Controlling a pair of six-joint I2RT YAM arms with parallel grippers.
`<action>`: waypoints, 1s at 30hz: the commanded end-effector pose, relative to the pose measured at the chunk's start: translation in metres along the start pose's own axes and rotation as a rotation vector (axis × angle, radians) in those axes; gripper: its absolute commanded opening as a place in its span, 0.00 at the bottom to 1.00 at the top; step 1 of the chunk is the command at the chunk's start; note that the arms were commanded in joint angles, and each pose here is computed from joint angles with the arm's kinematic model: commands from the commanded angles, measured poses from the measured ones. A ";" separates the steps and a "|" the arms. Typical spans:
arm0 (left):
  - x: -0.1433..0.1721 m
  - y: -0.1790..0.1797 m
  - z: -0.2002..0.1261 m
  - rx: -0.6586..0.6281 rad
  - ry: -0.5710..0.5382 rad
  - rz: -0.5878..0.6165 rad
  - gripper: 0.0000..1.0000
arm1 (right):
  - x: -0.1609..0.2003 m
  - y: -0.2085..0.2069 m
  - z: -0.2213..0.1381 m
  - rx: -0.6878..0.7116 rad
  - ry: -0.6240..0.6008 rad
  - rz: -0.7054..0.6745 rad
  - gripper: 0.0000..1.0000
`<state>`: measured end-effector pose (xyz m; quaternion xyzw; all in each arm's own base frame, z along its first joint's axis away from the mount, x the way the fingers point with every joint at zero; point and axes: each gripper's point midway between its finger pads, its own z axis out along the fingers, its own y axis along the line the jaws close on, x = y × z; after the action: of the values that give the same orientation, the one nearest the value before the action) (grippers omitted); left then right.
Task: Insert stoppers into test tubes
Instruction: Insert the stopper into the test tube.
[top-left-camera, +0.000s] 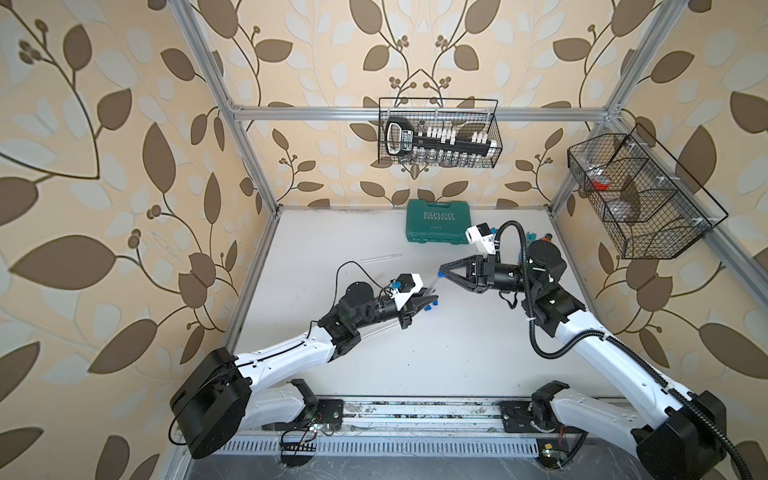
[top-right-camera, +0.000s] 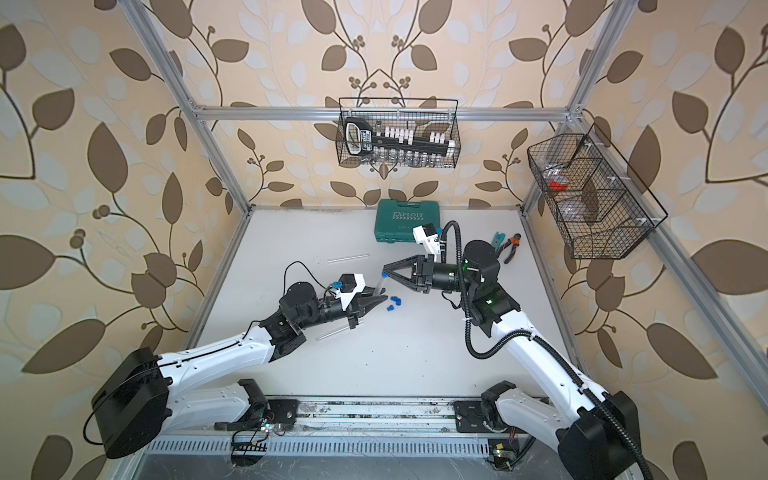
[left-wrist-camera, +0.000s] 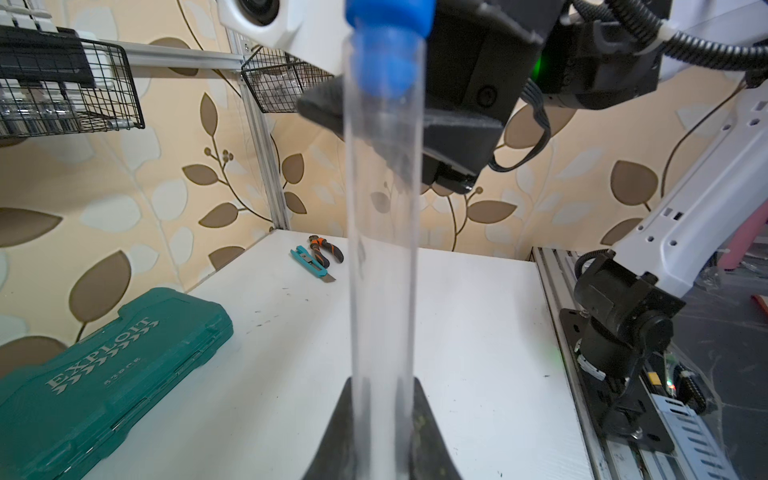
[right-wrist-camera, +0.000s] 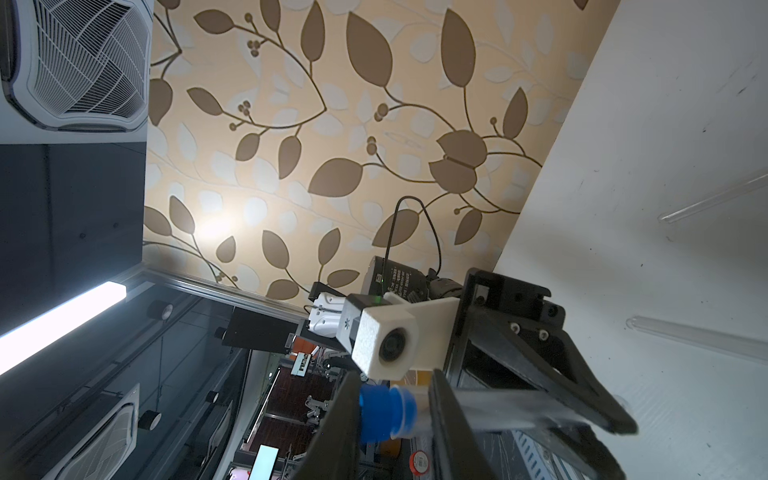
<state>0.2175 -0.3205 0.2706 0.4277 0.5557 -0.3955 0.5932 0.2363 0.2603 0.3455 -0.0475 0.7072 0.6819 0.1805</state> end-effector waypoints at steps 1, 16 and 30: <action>-0.212 -0.031 -0.060 0.014 -0.639 0.375 0.00 | 0.050 -0.104 -0.001 0.257 0.133 0.330 0.25; -0.225 -0.036 -0.067 0.012 -0.666 0.419 0.00 | 0.060 -0.129 -0.003 0.313 0.153 0.371 0.25; -0.060 0.008 -0.031 -0.121 0.064 0.202 0.00 | -0.018 0.018 -0.025 0.122 0.005 -0.127 0.68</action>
<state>0.2176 -0.2981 0.2980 0.4587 0.5743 -0.3089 0.6036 0.2475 0.2436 0.3618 -0.0672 0.7320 0.6468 0.2032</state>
